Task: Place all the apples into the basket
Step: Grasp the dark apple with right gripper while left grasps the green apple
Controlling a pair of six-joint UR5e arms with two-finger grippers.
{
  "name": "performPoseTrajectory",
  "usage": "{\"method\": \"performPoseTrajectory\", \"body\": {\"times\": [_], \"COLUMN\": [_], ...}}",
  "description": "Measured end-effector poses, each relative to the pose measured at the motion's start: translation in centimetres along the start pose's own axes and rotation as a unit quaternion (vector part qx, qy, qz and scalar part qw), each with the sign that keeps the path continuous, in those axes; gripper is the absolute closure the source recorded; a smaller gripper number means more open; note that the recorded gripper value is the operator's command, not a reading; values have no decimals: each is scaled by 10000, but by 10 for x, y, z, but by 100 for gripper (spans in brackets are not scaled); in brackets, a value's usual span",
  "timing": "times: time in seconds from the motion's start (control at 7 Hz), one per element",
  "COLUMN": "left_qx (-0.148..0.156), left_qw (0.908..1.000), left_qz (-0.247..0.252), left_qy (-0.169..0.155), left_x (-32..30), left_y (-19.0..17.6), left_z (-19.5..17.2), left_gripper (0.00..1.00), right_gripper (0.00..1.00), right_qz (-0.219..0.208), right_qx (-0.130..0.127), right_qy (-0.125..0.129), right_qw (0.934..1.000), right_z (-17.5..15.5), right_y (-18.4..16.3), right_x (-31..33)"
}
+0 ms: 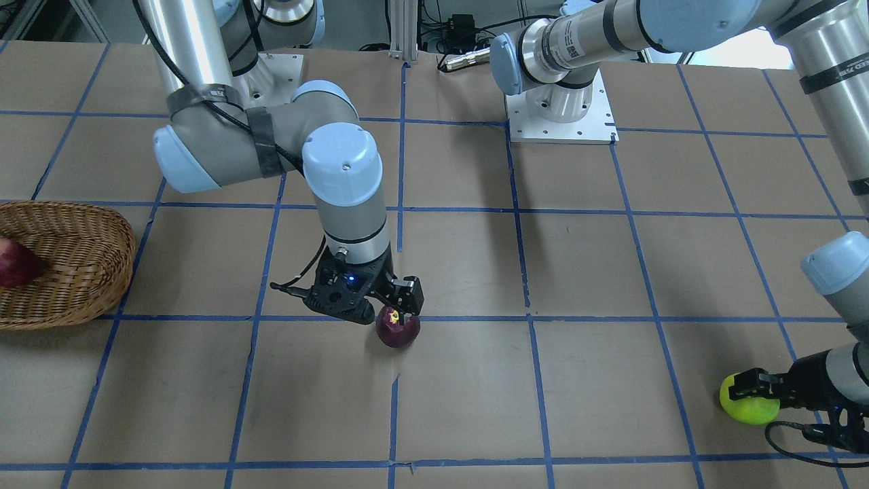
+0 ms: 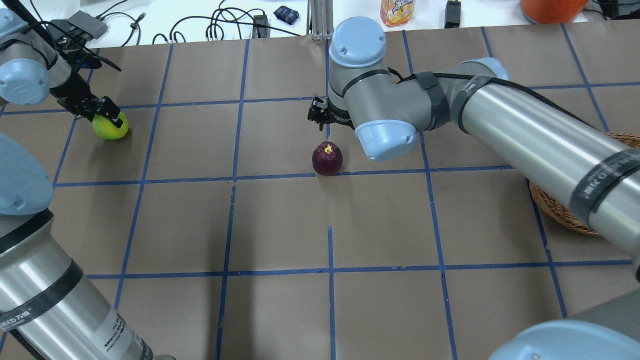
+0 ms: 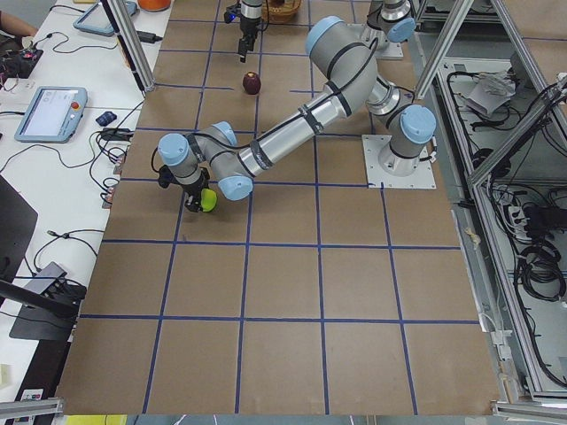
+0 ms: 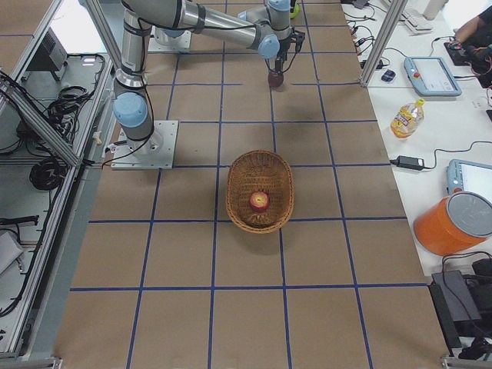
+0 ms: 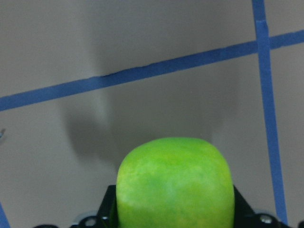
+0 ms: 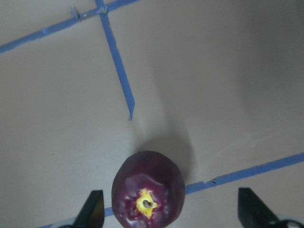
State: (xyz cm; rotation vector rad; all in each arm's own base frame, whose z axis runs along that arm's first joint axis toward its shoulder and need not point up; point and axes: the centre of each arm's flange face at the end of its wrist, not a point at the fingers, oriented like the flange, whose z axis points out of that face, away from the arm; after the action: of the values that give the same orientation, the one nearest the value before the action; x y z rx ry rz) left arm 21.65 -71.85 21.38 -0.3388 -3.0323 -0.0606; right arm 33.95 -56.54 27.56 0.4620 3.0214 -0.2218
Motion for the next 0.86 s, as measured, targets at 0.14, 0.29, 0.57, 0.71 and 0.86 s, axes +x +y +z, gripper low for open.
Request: {"method": "performPoseTrajectory", "body": {"times": [0.14, 0.29, 0.57, 0.71, 0.86], "left_qx": [-85, -194, -377, -384, -406], "left_qw": [9999, 9996, 9987, 9977, 9961], "left_qz": [80, 131, 121, 151, 118], "left_qy": [63, 146, 311, 533, 773], "left_x": [12, 29, 99, 150, 192], "left_y": [-1, -1, -10, -15, -12], "left_z": [-16, -34, -61, -68, -68], "left_gripper": [100, 100, 100, 100, 100], "right_gripper": [0, 1, 49, 64, 67], "right_qz": [-10, -38, -148, -191, -222], "right_qx": [-39, -61, -83, -62, -28], "right_qy": [45, 54, 73, 73, 91], "right_qw": [10000, 10000, 9998, 9998, 9997], "right_z": [20, 39, 72, 79, 80], "right_y": [7, 11, 19, 20, 20], "right_x": [-10, -16, -26, -28, -29]}}
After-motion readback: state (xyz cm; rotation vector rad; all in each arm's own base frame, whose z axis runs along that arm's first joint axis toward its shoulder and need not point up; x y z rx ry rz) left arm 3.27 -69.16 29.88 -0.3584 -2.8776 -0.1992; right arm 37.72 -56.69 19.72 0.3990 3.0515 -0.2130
